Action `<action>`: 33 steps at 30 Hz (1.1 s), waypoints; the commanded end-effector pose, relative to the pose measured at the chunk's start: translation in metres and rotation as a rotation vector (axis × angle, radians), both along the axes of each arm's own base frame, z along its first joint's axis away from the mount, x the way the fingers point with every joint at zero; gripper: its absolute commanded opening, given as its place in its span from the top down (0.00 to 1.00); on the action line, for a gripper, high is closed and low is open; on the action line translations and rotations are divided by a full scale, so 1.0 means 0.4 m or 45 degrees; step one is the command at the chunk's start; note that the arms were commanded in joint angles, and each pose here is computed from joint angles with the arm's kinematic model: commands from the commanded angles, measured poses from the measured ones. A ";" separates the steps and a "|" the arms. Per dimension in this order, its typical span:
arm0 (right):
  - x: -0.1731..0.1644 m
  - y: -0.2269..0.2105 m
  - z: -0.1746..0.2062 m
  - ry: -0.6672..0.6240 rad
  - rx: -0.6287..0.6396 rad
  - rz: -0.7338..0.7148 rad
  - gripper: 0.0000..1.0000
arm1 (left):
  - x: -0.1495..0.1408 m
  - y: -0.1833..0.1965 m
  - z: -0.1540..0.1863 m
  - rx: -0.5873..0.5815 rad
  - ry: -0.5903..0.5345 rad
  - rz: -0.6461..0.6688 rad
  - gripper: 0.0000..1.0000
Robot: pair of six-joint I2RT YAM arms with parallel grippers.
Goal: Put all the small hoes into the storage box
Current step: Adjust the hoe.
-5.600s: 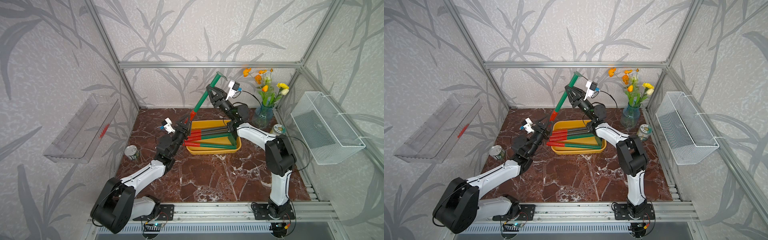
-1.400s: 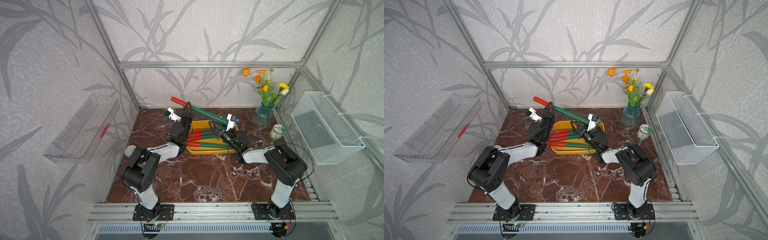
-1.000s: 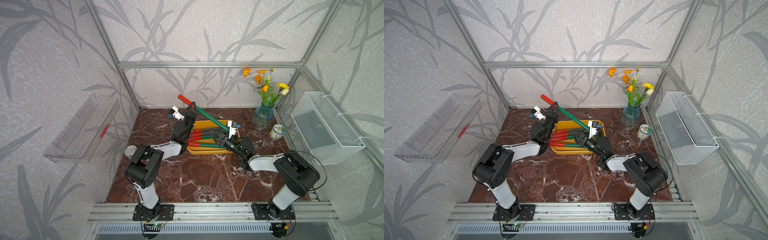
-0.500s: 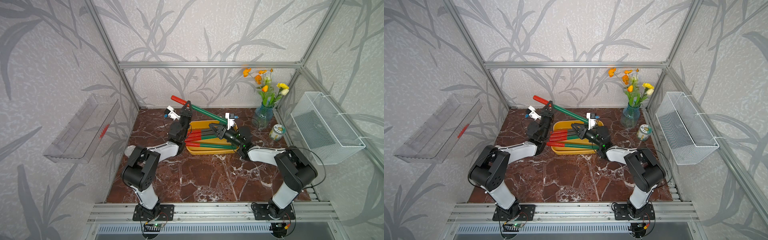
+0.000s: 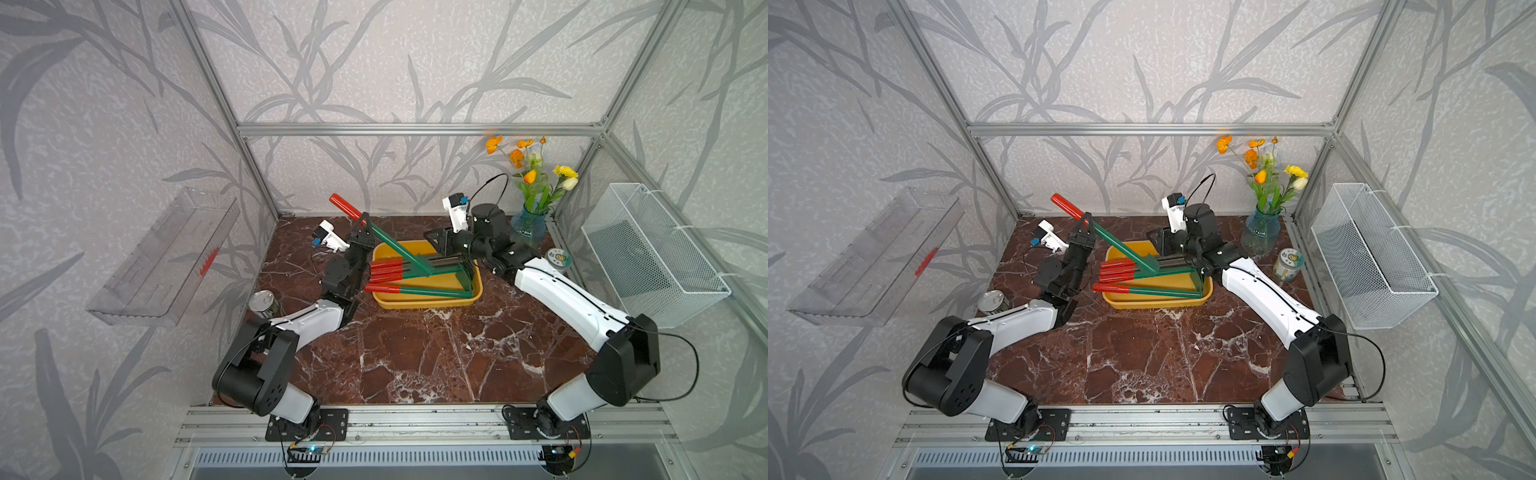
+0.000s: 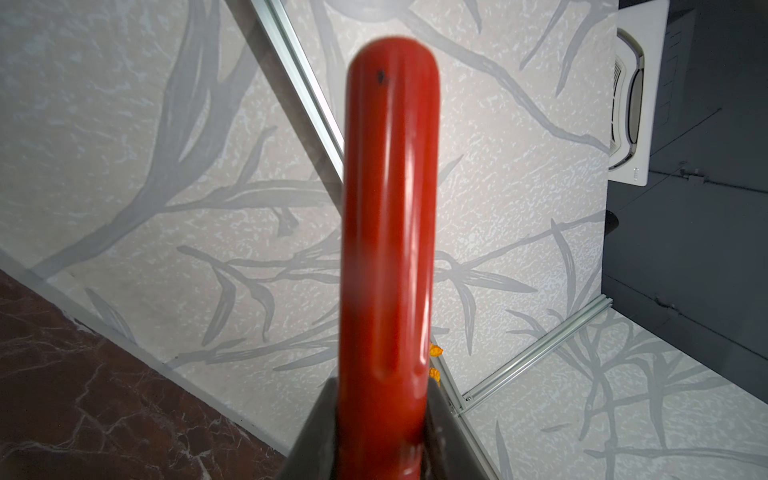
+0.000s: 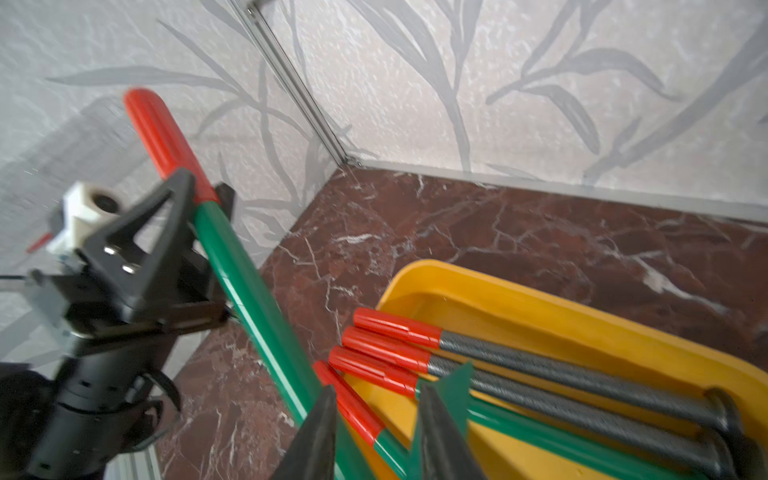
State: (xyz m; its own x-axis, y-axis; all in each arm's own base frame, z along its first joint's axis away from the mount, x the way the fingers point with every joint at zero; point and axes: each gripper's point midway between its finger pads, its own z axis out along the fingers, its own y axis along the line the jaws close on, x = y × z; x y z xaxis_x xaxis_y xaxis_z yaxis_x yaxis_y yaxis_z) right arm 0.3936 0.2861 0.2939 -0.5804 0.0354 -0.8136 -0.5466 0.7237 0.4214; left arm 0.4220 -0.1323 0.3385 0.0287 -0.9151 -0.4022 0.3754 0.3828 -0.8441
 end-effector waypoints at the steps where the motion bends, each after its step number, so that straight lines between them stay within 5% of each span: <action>1: -0.056 -0.039 -0.036 0.051 -0.168 0.050 0.63 | -0.050 0.025 0.115 -0.059 -0.164 0.019 1.00; 4: -0.074 -0.015 -0.029 0.011 -0.212 0.226 0.61 | -0.048 0.019 0.112 -0.066 -0.168 0.001 1.00; 12: -0.106 0.078 0.053 0.037 0.023 0.553 0.57 | -0.037 0.007 0.102 -0.075 -0.177 -0.025 1.00; 28: -0.125 0.258 -0.084 0.181 0.041 0.799 0.54 | -0.030 -0.012 0.129 -0.119 -0.218 -0.084 1.00; 31: -0.133 0.274 -0.086 0.183 0.043 0.823 0.62 | -0.030 -0.009 0.128 -0.125 -0.219 -0.081 1.00; 33: -0.133 0.274 -0.080 0.176 0.045 0.821 0.75 | -0.029 -0.010 0.125 -0.127 -0.218 -0.083 1.00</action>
State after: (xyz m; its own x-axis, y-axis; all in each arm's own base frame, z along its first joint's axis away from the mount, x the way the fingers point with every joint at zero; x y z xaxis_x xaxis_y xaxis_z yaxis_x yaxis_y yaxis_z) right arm 0.3418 0.3897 0.2477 -0.6226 -0.3389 -0.7054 -0.7823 0.2937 0.5493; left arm 0.4247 -0.1395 0.3396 0.0005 -0.9205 -0.3907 0.4037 0.3576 -0.8421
